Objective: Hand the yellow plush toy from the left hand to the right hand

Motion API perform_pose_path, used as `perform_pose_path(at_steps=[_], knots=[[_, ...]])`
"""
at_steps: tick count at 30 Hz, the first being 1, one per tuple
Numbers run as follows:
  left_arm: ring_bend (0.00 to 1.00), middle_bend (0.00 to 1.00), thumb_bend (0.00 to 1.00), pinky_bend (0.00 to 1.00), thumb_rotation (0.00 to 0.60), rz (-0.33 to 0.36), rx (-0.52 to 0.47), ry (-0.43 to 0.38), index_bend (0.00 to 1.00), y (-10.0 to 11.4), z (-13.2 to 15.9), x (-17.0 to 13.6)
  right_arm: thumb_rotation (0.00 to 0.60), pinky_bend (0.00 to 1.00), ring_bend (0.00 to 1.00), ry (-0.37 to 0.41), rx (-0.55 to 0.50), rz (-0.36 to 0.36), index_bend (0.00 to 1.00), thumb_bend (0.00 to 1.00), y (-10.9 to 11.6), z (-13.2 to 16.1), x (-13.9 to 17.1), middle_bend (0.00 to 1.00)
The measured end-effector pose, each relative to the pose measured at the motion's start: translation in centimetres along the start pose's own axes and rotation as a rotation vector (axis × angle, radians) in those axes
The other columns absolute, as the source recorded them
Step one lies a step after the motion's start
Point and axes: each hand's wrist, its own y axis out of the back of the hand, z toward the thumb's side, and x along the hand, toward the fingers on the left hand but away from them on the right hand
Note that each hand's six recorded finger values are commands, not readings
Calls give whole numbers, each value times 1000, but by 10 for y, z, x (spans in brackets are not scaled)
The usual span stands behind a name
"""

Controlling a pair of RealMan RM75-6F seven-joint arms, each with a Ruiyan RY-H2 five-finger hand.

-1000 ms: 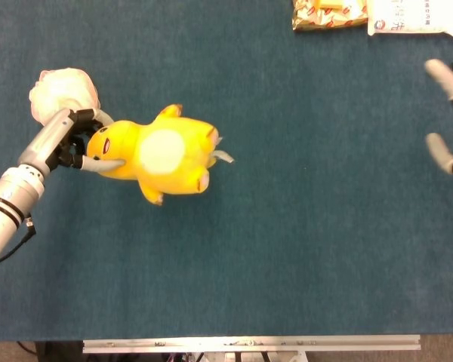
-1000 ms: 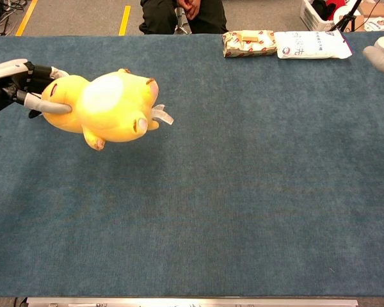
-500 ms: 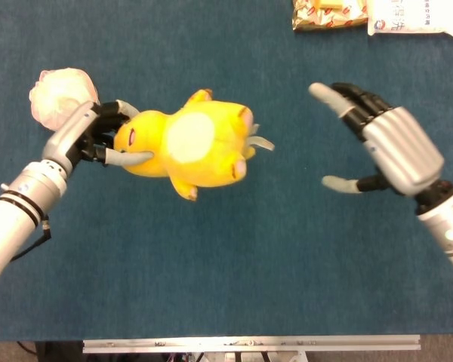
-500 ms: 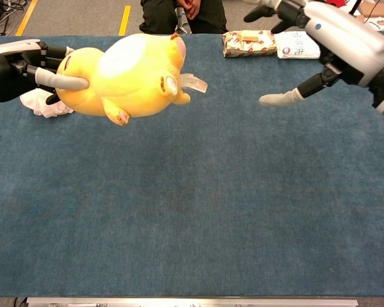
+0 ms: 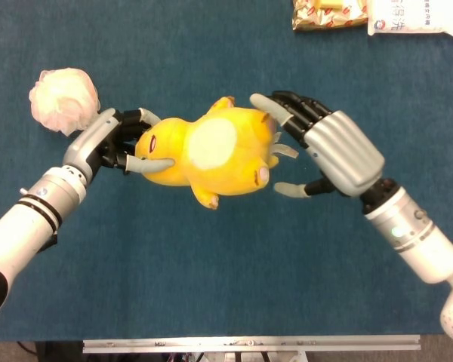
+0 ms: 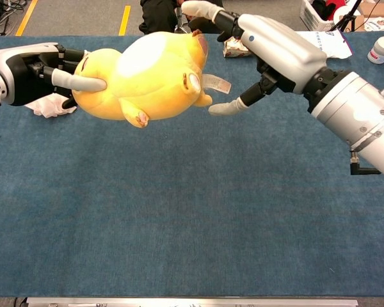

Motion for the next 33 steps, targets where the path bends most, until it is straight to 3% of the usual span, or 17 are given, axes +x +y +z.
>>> perform_pose_path(at_steps=[6, 10, 15, 19, 21, 24, 26, 29, 33], knots=[[565, 581, 174, 786, 600, -17, -8, 7, 551, -6, 3, -3, 600, 204, 107, 19, -6, 12, 19, 42, -11, 9, -12, 143], [565, 580, 174, 785, 600, -20, -11, 11, 536, -6, 4, -5, 600, 263, 145, 22, -13, 18, 41, 173, -17, 11, -18, 169], [549, 561, 174, 785, 600, -27, -18, 19, 475, -6, 4, -7, 600, 500, 368, 26, -18, -7, 339, 497, -21, 14, -26, 341], [417, 452, 173, 752, 600, -43, -17, 29, 380, -6, 3, -9, 600, 641, 507, 29, -16, -44, 513, 618, -22, 15, -30, 435], [312, 357, 173, 670, 600, -56, -14, 34, 318, -7, 3, -10, 600, 664, 536, 29, -9, -59, 532, 639, -22, 14, -31, 454], [119, 189, 173, 444, 600, -76, -16, 35, 185, -7, 3, -13, 600, 681, 562, 31, -7, -72, 553, 653, -21, 13, -30, 474], [49, 117, 173, 349, 600, -94, -15, 37, 114, -8, 3, -14, 600, 689, 571, 32, 0, -80, 555, 654, -20, 11, -28, 479], [1, 48, 173, 269, 600, -110, -4, 44, 59, -3, 0, -16, 600, 693, 576, 30, 6, -89, 556, 654, -16, 8, -24, 480], [0, 4, 173, 244, 600, -91, 28, 53, 36, 12, -7, -19, 600, 695, 583, 31, 24, -106, 556, 654, -9, 4, -18, 484]])
